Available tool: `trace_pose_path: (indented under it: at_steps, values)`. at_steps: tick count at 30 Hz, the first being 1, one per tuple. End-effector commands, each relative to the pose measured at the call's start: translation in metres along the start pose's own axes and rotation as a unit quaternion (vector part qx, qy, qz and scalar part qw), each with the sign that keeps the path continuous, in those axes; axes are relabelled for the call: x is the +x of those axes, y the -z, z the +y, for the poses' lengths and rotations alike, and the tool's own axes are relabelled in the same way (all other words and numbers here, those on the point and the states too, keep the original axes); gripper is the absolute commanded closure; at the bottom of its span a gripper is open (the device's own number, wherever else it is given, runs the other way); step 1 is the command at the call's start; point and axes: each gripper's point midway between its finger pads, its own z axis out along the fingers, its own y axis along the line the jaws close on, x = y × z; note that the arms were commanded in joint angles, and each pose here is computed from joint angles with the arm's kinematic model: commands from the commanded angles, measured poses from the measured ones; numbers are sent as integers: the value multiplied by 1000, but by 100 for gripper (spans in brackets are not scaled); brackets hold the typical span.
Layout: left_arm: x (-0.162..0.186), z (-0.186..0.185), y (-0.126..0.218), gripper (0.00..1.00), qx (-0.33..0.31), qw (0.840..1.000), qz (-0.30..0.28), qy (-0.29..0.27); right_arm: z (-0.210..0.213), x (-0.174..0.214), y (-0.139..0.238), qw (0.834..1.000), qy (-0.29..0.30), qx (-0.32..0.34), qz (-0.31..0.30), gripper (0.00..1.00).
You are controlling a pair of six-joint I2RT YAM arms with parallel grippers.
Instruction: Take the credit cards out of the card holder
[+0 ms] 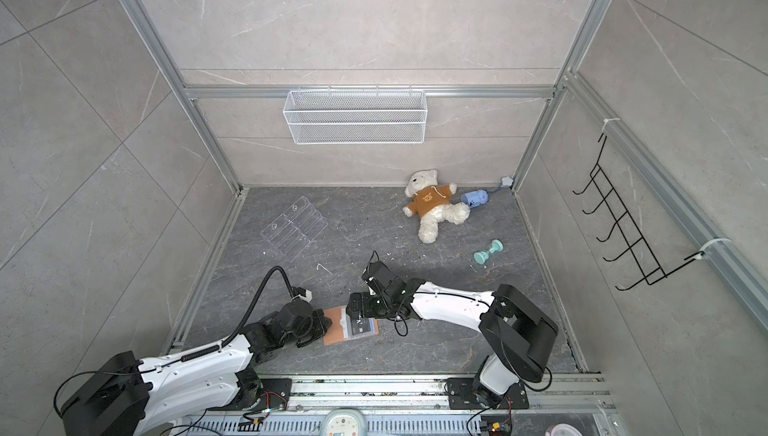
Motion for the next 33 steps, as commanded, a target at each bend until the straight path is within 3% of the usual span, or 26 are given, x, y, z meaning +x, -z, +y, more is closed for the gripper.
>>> trace_pose_path:
  at_steps: [1,17,33]
  values:
    - [4,11,-1,97,-17,1000,5,-11,1,4,-9,1000,-5,-3,9,6]
    - [6,13,-1,99,-15,1000,7,-10,-15,18,-21,999,-20,13,24,9]
    - [11,17,-3,100,-17,1000,16,-10,9,20,-21,997,-32,-60,25,10]
